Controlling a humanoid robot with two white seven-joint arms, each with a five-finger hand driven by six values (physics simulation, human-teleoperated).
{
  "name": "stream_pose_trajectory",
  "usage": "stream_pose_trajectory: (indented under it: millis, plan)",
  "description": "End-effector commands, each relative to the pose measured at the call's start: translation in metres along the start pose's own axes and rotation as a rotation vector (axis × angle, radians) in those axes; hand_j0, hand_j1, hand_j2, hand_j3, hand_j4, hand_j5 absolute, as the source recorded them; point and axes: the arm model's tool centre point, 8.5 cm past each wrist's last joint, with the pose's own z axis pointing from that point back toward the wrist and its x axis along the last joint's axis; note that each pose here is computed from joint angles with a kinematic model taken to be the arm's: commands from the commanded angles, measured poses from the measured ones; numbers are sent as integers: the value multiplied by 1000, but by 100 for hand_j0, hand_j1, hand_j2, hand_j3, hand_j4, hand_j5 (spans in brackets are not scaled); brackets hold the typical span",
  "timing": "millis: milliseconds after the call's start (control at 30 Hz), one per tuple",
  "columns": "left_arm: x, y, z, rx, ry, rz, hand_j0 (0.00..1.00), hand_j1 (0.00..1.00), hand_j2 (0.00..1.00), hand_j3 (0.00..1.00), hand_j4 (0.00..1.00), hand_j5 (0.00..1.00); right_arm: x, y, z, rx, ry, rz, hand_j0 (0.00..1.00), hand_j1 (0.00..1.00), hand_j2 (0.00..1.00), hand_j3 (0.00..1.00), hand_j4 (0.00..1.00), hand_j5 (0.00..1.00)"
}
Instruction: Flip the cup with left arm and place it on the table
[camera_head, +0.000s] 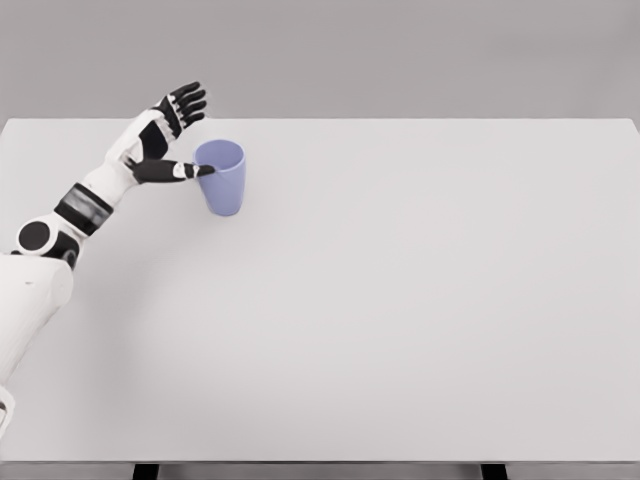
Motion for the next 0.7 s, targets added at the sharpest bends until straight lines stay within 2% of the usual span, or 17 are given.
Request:
stream_pose_trajectory:
  millis: [0,33,67,133,200,267,333,400,500,667]
  plan:
    - [17,19,8,14,-23,-33,100,100,100,100,100,100,0,0,0,0,-1,0,100,100,100,100,100,100]
    - [25,28,13,13,-26,-60,100,100,100,100,100,100,0,0,0,0,0,0,100,100,100,100,100,100]
    - [34,48,28,31,-6,-102,100,100,100,100,100,100,0,0,0,0,-1,0,100,100,100,100,100,100]
    - [42,68,45,47,22,-149,100,100,100,100,100,100,0,0,0,0,0,0,100,100,100,100,100,100]
    - [53,90,66,45,81,-237,100,100,100,100,100,100,0,0,0,0,-1,0,100,100,100,100,100,100]
    - [54,94,71,9,133,-304,100,100,100,100,100,100,1,0,0,0,-3,0,100,100,100,100,100,100]
    - [53,94,72,4,144,-311,100,100,100,100,100,100,0,0,0,0,0,0,100,100,100,100,100,100]
    - [46,90,75,-26,178,-331,100,100,100,100,100,100,0,0,0,0,-1,0,100,100,100,100,100,100]
    - [42,81,72,-111,230,-413,100,100,100,100,100,100,0,0,0,0,0,0,100,100,100,100,100,100]
    - [35,80,82,-120,262,-417,100,100,100,100,100,100,0,0,0,0,-1,0,100,100,100,100,100,100]
